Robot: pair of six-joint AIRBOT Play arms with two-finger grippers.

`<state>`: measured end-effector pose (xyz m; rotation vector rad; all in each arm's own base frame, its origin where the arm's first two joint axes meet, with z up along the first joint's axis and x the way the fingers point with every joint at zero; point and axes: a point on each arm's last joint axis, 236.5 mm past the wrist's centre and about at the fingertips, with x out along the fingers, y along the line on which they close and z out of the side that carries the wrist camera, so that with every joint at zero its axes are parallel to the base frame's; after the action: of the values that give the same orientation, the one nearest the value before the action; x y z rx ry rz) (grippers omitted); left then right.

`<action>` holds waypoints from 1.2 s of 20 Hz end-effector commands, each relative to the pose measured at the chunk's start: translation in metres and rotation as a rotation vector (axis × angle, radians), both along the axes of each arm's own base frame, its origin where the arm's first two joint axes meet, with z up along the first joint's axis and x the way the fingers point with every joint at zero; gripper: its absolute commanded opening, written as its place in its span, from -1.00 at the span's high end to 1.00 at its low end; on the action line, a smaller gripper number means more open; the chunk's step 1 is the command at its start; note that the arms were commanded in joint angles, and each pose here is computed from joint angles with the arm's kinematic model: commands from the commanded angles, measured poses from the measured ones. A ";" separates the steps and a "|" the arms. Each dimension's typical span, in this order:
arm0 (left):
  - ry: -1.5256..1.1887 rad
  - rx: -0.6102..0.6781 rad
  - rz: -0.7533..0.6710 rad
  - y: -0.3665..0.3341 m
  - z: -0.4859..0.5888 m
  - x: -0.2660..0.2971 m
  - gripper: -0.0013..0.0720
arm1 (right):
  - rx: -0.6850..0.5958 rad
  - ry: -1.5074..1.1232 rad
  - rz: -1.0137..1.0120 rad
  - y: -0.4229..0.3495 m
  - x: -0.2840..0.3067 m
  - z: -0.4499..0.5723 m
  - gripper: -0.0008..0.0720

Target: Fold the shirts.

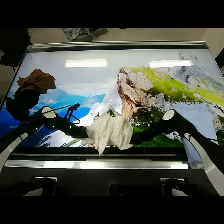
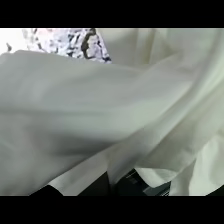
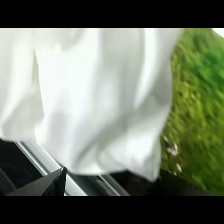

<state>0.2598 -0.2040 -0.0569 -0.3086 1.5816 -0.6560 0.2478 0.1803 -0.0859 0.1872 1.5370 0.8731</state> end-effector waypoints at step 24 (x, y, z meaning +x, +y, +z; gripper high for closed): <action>-1.404 -0.008 0.546 0.145 0.507 0.011 0.89 | -0.615 -1.502 -0.328 -0.180 0.009 0.469 0.86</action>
<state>0.2989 -0.0590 0.4139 -0.1737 0.2555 -0.2983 0.2851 0.0009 0.3578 -0.5759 0.3293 0.1025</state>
